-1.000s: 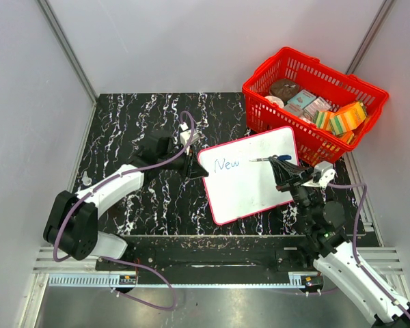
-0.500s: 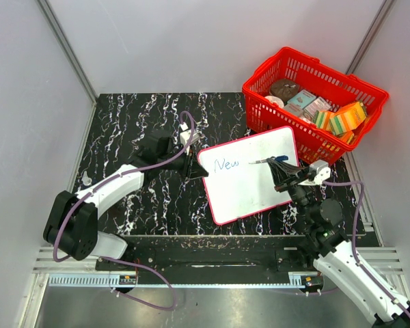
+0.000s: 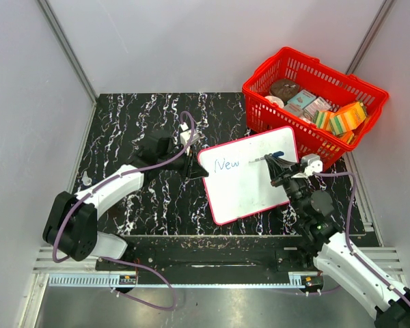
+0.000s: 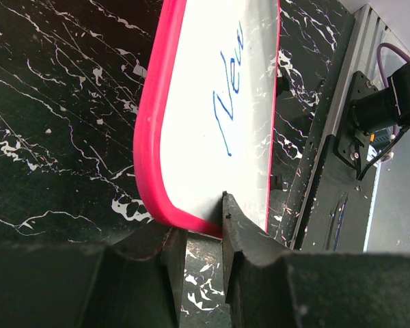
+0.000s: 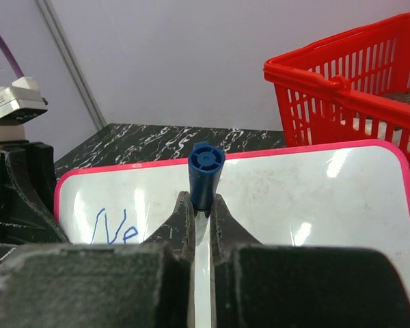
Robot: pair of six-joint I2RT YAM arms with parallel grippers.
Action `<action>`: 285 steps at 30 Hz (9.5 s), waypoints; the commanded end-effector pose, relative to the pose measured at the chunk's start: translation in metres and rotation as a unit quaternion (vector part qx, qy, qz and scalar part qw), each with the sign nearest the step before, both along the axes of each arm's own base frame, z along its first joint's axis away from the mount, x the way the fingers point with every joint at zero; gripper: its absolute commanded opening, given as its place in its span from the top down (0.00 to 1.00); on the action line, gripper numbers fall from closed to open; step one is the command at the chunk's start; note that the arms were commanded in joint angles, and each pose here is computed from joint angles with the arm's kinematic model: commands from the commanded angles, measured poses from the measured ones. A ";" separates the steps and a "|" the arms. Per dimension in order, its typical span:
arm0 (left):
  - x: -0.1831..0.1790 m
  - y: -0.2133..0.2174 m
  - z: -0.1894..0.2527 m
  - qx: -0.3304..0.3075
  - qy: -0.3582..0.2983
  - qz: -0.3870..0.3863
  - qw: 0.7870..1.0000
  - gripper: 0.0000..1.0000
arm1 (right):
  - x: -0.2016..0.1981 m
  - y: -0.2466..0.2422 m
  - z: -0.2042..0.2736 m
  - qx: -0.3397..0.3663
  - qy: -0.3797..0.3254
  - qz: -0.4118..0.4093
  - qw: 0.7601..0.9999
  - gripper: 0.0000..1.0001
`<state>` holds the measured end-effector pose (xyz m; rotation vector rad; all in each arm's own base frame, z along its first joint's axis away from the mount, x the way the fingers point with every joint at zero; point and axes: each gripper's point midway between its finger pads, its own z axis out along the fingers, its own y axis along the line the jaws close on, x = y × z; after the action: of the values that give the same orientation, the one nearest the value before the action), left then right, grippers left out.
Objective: Write a sentence on the whiteboard
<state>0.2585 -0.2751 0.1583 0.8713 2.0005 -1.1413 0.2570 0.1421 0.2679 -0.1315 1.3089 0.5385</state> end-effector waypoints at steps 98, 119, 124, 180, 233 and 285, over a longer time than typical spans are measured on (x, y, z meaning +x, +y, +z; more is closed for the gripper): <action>0.002 0.020 -0.048 0.099 -0.049 0.007 0.994 1.00 | 0.023 -0.018 0.016 0.035 -0.026 -0.075 0.996 1.00; 0.002 0.021 -0.050 0.103 -0.049 0.008 0.993 1.00 | 0.024 -0.009 0.007 0.033 -0.013 -0.054 0.998 1.00; 0.003 0.021 -0.049 0.103 -0.051 0.009 0.993 1.00 | 0.021 -0.002 0.003 0.032 -0.003 -0.033 0.999 1.00; 0.002 0.021 -0.054 0.113 -0.048 0.010 0.992 1.00 | 0.022 -0.024 0.048 0.043 -0.061 -0.091 0.993 1.00; 0.000 0.021 -0.060 0.122 -0.044 0.008 0.992 1.00 | 0.036 -0.025 0.047 0.042 -0.063 -0.114 0.991 1.00; 0.002 0.023 -0.061 0.130 -0.048 0.010 0.990 1.00 | 0.016 -0.030 0.051 0.065 -0.117 -0.099 0.986 1.00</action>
<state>0.2595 -0.2776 0.1539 0.8677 2.0012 -1.0907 0.2734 0.1122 0.3032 0.0390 1.1361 0.4202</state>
